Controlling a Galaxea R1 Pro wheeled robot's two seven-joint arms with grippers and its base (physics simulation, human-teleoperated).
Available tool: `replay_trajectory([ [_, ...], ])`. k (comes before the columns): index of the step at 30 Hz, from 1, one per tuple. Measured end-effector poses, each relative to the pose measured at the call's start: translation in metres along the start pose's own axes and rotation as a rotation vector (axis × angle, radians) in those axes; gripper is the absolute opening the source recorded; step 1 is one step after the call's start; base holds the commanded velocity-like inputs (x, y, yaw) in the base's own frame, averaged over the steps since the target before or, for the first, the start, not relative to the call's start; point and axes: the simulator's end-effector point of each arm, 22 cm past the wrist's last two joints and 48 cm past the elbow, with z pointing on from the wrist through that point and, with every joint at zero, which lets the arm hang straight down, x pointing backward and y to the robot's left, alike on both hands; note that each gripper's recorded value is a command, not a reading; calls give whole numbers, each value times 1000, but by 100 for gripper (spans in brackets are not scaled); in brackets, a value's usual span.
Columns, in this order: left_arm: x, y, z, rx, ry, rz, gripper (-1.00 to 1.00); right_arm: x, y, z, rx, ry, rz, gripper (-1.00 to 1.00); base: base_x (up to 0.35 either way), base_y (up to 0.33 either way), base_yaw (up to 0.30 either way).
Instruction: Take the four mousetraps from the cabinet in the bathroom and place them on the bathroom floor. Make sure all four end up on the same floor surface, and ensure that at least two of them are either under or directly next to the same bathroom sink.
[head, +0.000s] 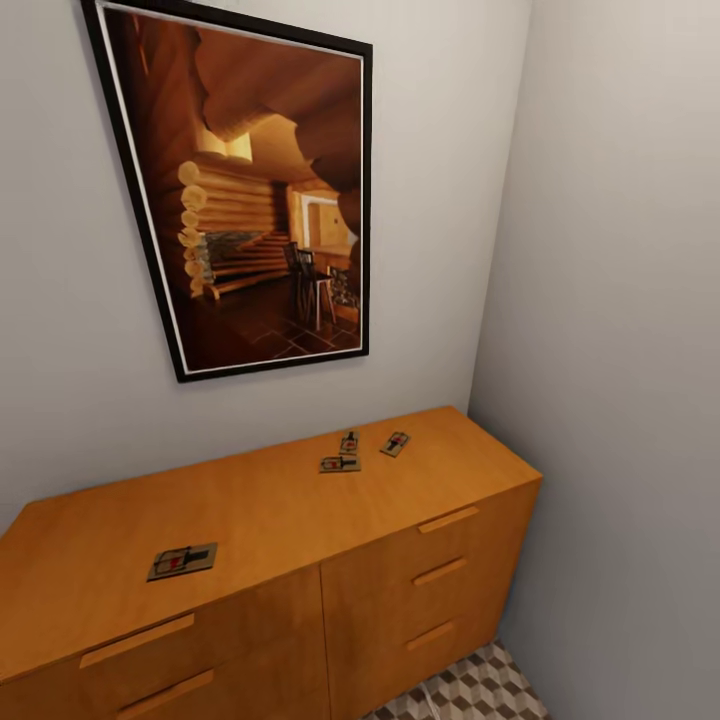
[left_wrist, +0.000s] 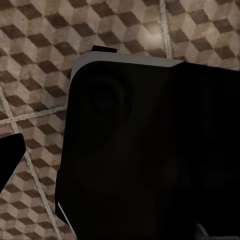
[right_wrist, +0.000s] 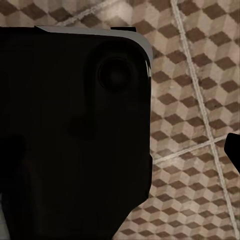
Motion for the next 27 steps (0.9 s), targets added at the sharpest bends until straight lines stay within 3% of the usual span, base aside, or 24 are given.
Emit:
replay_trajectory([
  [27,-1,-1,-37,1,1,0,100,1,1,-37,-4,1,-12,100,0,0,0],
])
